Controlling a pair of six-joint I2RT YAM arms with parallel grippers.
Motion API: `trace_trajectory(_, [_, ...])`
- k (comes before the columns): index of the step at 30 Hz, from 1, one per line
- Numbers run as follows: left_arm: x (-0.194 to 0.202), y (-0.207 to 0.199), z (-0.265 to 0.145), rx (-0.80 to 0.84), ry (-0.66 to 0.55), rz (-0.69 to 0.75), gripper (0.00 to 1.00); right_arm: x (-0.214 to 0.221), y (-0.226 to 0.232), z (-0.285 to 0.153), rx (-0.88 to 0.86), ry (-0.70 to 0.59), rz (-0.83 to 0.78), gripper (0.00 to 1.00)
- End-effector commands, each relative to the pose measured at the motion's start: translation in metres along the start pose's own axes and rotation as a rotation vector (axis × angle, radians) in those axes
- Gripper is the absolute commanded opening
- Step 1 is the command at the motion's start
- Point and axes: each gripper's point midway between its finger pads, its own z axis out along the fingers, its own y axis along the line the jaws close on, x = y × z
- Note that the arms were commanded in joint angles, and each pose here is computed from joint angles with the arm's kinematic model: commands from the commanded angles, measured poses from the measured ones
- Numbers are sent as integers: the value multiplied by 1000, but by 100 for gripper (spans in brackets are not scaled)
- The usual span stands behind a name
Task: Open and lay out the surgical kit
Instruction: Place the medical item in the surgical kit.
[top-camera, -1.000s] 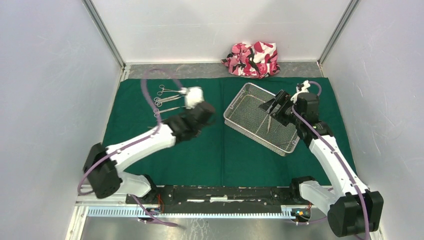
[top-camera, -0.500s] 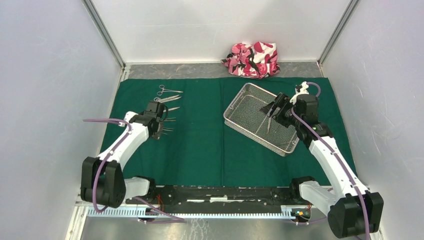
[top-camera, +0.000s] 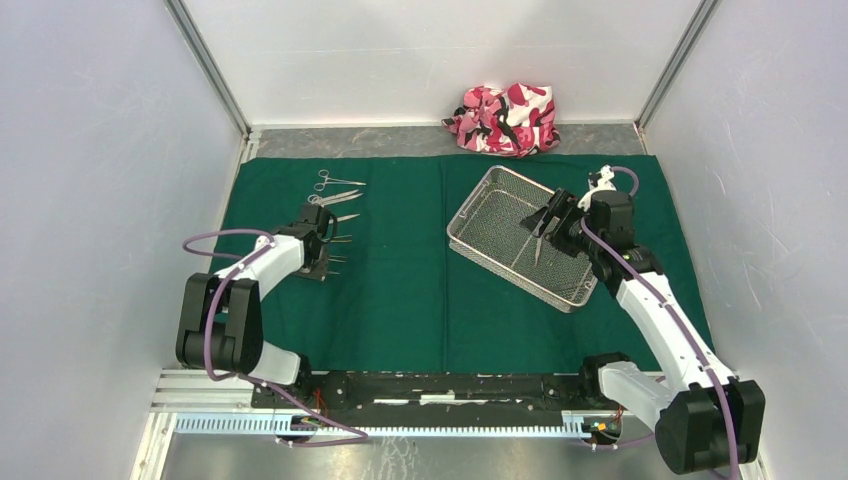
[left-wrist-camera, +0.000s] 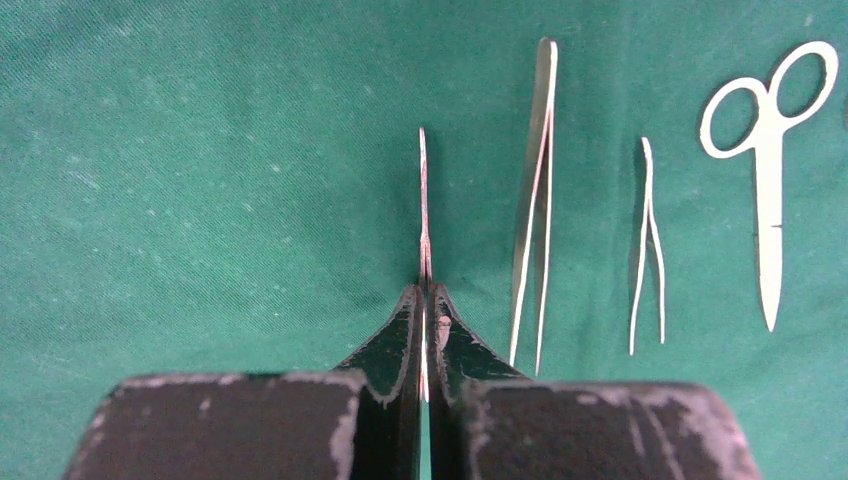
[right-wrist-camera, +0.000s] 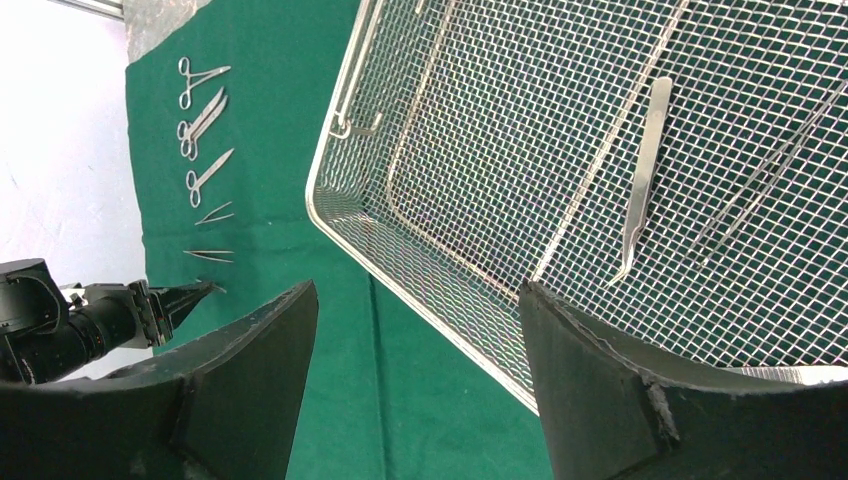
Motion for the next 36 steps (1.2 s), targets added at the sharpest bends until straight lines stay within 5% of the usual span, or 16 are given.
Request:
trace_trajectory(1, [0,2,11,-3,-21,-52,2,-1,-1,6,-12,-12,-8,79])
trace_trajectory(8, [5,4,14,-15,-1,-13,17,-1,-1,7,-13,-10,-6,79])
trace_trajectory(15, [-7,-3,-8,45,-12,1,43,0,-4,7,-3,-11,-25,78])
trace_trajectory(21, [-18,-9,-52,161,22,21,67,-10,-33,6,156,5,-209,78])
trace_trajectory(27, [-42,-60,-137,611,-31,253,87,-16,-85,6,423,95,-376,78])
trace_trajectory(30, [-36,-83,-180,888,-73,503,90,-13,-88,16,429,127,-372,80])
trace_trajectory(36, [-6,-93,-240,1209,-18,785,94,-1,-91,48,406,195,-299,79])
